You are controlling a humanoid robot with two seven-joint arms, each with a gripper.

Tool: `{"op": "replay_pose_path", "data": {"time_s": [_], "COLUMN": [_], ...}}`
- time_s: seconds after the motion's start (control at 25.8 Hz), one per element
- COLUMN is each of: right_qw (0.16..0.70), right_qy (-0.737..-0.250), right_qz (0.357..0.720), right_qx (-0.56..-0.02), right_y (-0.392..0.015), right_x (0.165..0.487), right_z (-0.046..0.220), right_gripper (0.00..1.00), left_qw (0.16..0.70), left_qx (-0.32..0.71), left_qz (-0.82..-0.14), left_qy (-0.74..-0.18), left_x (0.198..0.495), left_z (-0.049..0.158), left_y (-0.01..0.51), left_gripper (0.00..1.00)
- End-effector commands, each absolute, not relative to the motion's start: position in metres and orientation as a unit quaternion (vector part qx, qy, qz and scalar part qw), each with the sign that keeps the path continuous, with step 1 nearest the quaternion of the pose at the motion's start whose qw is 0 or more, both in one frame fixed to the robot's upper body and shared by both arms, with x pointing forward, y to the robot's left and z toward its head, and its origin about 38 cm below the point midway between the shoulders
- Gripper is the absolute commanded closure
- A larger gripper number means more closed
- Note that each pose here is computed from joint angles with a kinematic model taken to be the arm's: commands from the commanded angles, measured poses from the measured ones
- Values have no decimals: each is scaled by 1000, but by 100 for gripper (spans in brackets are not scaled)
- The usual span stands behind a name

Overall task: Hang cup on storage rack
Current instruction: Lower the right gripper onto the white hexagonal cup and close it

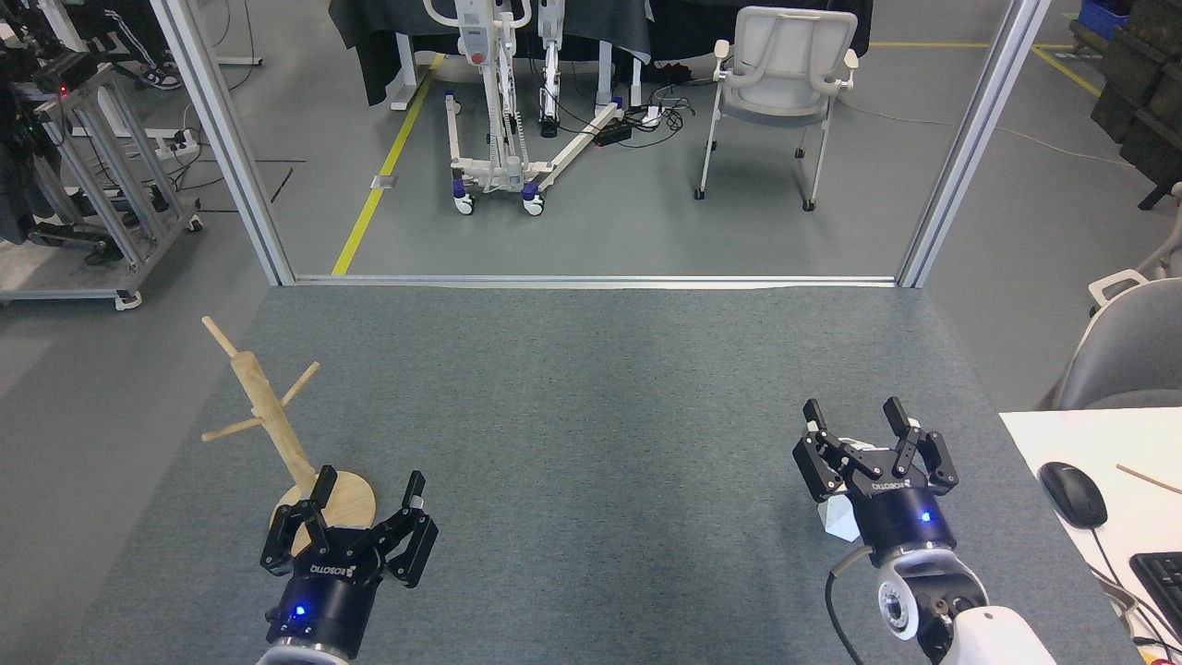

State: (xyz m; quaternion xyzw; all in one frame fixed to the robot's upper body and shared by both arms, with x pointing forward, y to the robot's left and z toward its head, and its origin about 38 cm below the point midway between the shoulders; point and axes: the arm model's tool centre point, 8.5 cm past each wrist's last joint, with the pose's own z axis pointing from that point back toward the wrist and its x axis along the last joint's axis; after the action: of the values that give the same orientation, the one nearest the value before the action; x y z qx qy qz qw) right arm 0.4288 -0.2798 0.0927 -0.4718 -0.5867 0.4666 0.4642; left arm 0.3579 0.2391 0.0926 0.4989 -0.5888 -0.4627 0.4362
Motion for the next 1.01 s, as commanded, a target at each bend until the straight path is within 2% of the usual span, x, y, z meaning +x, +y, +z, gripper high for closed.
{"op": "replay_pose_path", "data": {"time_s": [0.0,0.15,0.27,0.39,0.46,0.66,0.74,0.97], "right_qw": [478,519,523,510,514,501,513,516], "right_qy": [-595,-544,-531,-539,-528,-492,-477,-465], "right_qz": [475,504,499,488,488,514,520,542], "right_qx": [-438,-424,-442,-459,-468,-493,-488,-472], "right_y": [-298,-304,-308,-311,-318,-327,-332,-322], "right_x": [410,405,395,389,378,377,378,397], "right_z": [78,68,68,82,78,66,52,35], "right_gripper": [1,1,1,1,1,1,1,1], "left_qw": [436,435,435,432,430,420,421,421], "left_qx": [498,499,499,500,500,493,491,494], "left_qz": [-464,-466,-465,-463,-462,-467,-471,-472], "left_qy": [-589,-587,-588,-591,-592,-602,-600,-596], "left_x": [358,358,358,358,359,360,360,360], "left_z": [92,92,93,95,96,99,98,98], "left_y": [239,240,239,239,239,236,236,238], "left_gripper": [1,1,1,1,1,1,1,1]}}
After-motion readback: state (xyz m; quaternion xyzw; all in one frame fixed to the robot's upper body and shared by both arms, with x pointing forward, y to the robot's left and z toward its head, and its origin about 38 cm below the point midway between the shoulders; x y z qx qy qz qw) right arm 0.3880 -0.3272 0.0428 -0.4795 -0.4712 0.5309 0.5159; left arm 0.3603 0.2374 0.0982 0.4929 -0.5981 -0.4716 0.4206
